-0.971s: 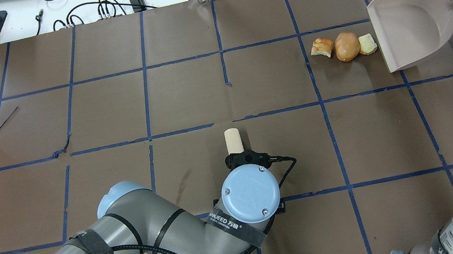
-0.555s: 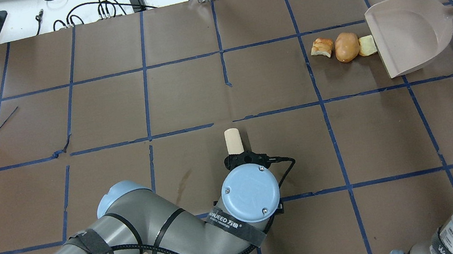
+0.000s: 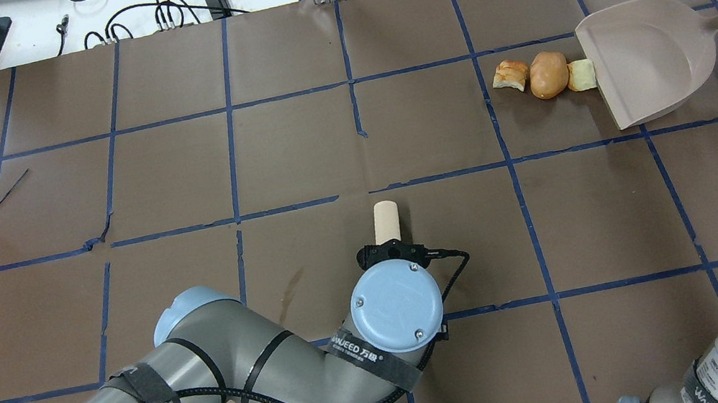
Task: Sweep and dump trash in nearest bin
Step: 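Lift the white brush with the left gripper toward the scraps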
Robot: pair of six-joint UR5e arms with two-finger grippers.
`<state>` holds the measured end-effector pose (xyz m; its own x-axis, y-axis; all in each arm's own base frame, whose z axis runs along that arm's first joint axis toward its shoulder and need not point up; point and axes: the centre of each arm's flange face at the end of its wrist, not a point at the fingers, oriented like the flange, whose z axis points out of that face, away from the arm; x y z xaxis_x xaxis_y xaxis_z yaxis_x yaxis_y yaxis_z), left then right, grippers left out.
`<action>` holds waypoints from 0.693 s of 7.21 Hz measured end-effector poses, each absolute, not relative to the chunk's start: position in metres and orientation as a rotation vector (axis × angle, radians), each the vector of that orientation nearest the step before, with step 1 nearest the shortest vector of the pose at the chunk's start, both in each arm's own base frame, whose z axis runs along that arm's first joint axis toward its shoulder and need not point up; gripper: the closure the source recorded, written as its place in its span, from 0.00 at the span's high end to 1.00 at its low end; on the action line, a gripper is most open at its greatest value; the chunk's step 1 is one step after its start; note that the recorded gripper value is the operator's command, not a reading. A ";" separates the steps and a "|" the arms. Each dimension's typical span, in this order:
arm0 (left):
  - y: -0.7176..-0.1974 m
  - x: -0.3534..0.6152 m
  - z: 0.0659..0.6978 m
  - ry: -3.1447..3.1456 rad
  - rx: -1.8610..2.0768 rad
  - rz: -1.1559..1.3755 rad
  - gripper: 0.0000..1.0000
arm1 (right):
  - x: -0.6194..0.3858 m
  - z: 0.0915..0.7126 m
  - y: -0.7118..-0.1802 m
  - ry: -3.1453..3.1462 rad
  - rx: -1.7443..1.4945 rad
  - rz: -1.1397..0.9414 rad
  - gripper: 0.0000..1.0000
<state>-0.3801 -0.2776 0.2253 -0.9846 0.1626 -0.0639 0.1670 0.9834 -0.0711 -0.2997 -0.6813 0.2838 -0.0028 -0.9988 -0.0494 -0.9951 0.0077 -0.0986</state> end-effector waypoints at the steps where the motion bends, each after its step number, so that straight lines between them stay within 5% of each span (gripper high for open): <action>1: -0.279 -0.381 0.227 3.074 0.259 -0.123 0.03 | -0.301 0.279 -0.684 2.145 -2.152 -0.063 0.00; 5: -0.306 -0.402 0.261 3.136 0.244 -0.132 0.00 | -0.302 0.270 -0.689 2.125 -2.189 -0.091 0.00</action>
